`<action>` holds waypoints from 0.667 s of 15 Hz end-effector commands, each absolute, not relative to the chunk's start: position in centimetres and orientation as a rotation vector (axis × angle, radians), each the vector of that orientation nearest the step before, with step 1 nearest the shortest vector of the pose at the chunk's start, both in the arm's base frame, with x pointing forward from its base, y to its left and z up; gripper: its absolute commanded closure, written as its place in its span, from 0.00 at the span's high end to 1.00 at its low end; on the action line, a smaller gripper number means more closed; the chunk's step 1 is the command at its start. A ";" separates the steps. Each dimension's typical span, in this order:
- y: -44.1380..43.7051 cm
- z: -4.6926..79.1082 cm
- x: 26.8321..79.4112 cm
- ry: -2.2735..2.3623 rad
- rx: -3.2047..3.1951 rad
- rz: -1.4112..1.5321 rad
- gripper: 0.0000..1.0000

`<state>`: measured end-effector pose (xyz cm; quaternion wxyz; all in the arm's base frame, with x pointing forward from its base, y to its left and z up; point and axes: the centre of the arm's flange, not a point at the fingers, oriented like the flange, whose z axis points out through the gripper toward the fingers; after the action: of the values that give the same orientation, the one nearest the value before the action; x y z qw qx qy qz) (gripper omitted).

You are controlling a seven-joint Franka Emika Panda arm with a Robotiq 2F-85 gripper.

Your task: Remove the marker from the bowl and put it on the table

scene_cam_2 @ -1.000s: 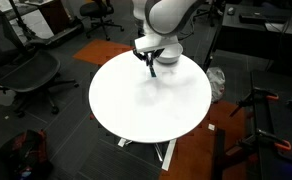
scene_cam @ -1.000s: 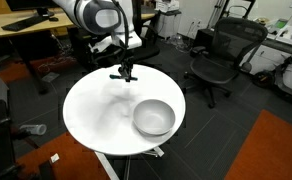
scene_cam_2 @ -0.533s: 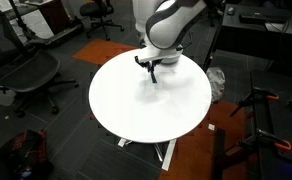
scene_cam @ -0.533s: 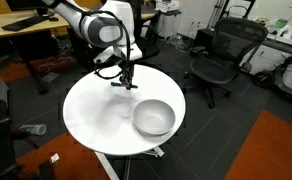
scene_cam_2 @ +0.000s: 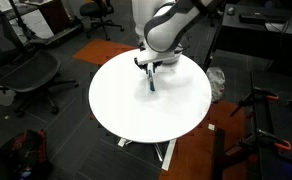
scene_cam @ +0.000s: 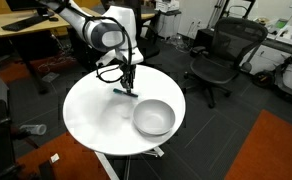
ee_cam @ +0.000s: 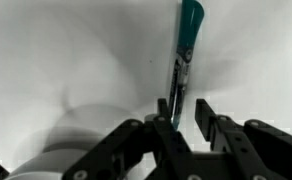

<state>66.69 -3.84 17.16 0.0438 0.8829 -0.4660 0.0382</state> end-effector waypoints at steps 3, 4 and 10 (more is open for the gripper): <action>-4.1 18.4 67.0 -1.452 2.716 0.129 0.82; -4.0 18.7 66.9 -1.450 2.720 0.128 0.88; -3.7 22.4 65.4 -1.416 2.748 0.143 1.00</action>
<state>67.17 -3.99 19.33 0.0345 0.8823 -0.4666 0.0511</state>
